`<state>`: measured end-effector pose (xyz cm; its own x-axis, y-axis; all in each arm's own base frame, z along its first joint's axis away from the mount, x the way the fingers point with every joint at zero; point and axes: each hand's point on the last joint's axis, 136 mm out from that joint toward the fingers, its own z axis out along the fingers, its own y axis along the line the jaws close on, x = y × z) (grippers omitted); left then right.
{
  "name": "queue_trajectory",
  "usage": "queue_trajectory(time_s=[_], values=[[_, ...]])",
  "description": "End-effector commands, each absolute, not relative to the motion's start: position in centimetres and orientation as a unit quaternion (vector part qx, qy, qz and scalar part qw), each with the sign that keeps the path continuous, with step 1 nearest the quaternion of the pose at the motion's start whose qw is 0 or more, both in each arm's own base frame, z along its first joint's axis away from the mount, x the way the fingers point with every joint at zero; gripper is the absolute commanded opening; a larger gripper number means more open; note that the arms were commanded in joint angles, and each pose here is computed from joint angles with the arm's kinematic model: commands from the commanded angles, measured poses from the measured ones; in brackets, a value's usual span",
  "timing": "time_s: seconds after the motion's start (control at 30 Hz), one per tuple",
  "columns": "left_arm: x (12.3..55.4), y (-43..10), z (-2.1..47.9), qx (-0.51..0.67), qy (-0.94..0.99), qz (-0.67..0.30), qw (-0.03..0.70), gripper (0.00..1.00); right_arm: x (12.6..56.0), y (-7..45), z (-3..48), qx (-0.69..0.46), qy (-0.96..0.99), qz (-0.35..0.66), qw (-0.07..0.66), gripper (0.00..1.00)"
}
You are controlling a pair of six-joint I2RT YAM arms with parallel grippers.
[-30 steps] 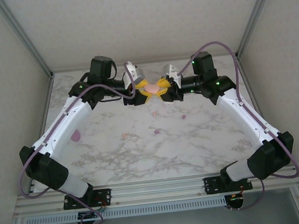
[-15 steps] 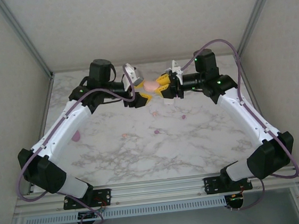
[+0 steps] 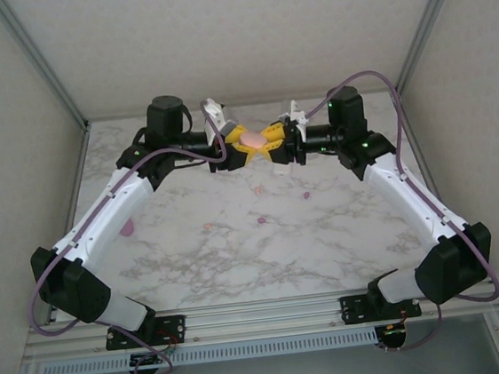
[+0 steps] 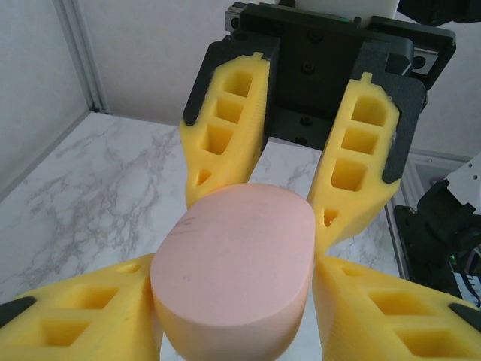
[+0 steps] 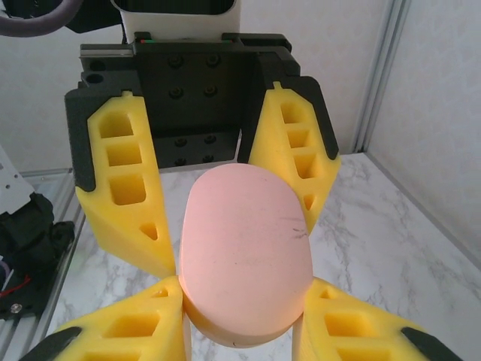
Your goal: Insert the wireless bluetooth earbuds into the charging case
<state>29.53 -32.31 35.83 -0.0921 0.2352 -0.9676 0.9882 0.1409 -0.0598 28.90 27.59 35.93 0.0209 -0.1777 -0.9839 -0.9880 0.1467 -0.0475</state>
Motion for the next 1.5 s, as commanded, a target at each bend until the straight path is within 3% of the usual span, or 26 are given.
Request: queue_trajectory(time_s=[0.0,0.2,0.8,1.23,1.47], values=[[29.0,-32.5,36.2,0.499,0.6,-0.432,0.452,0.58,28.8,26.9,38.3,-0.499,0.545,0.409,0.535,0.32],[29.3,-32.7,37.2,0.487,0.591,-0.443,0.467,0.53,28.5,26.7,38.4,-0.497,0.544,0.413,0.535,0.32],[29.4,-33.4,38.4,0.473,0.576,-0.46,0.483,0.53,28.4,26.7,38.3,-0.497,0.541,0.418,0.534,0.32],[29.2,-33.4,37.7,0.485,0.581,-0.452,0.473,0.36,28.5,26.8,38.5,-0.493,0.544,0.422,0.532,0.33],[29.2,-33.1,37.2,0.481,0.586,-0.443,0.479,0.32,30.5,25.7,38.8,-0.442,0.594,0.406,0.535,0.46]])
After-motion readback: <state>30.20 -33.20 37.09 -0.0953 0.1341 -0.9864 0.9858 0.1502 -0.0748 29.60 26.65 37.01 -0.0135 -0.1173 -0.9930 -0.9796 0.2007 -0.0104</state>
